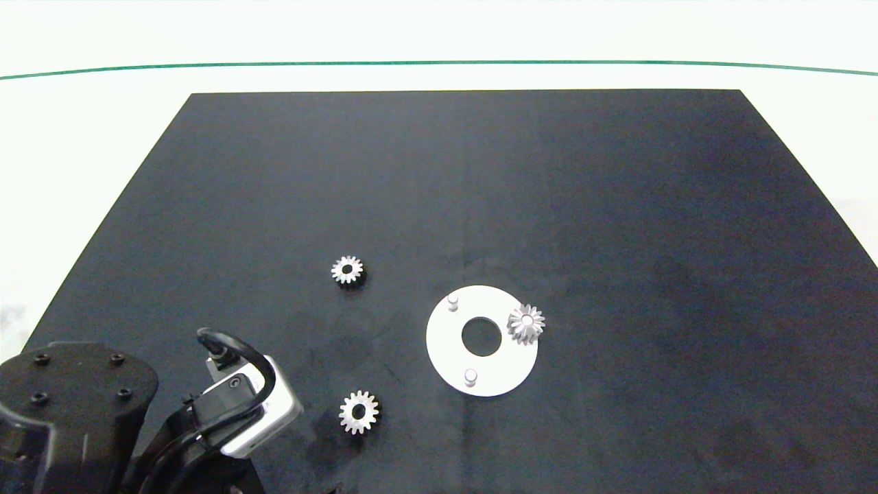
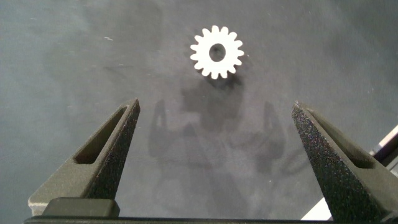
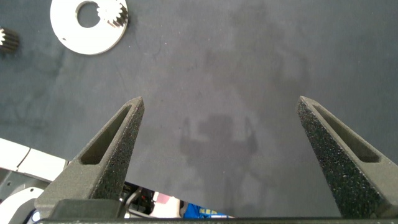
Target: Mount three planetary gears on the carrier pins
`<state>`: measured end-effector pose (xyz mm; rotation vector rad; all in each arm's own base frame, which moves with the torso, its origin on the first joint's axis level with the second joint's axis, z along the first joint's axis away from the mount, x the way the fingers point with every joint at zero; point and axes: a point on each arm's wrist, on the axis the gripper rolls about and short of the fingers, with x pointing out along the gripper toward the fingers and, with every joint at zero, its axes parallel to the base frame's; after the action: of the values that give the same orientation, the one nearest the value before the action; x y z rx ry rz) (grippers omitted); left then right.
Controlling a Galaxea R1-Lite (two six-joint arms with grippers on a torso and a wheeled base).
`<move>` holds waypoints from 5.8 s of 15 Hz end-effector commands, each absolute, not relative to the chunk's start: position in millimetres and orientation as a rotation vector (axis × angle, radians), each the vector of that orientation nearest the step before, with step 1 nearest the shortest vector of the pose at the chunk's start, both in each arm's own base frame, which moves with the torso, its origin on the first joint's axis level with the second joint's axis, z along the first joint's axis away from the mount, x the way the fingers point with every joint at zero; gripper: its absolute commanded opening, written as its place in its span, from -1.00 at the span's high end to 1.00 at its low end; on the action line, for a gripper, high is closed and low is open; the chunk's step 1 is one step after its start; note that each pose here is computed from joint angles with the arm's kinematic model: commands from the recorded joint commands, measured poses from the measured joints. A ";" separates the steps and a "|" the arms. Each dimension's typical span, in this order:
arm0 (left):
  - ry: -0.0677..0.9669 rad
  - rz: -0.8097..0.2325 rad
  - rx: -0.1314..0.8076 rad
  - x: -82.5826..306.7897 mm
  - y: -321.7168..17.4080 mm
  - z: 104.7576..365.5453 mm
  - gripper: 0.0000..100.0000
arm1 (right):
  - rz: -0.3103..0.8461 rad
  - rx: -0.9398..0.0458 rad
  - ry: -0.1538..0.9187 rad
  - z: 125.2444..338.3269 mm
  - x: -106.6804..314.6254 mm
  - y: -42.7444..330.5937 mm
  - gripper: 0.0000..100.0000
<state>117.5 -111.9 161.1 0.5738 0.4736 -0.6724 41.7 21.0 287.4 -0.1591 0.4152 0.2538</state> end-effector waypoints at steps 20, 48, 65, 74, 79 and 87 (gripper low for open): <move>0.521 -0.690 0.635 133.7 -141.2 150.4 -1.00 | 0.248 -0.203 0.506 266.5 48.5 26.2 -1.00; 0.544 -0.647 0.661 153.6 -160.4 137.2 -1.00 | 0.257 -0.197 0.489 269.6 46.3 25.0 -1.00; 0.526 -0.646 0.652 158.0 -165.3 135.6 -0.36 | 0.260 -0.194 0.482 272.4 46.9 25.5 -1.00; 0.528 -0.648 0.656 157.4 -165.2 134.9 0.00 | 0.262 -0.192 0.477 273.3 46.1 24.9 -1.00; 0.535 -0.647 0.659 157.1 -164.3 133.1 0.21 | 0.262 -0.192 0.476 273.4 45.8 24.7 -1.00; 0.542 -0.648 0.664 158.1 -165.4 131.3 0.51 | 0.263 -0.189 0.468 275.1 44.8 24.0 -1.00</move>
<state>158.0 -165.3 132.2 0.6601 0.5388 -0.6489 45.1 24.2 275.4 -0.1868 0.4655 0.2647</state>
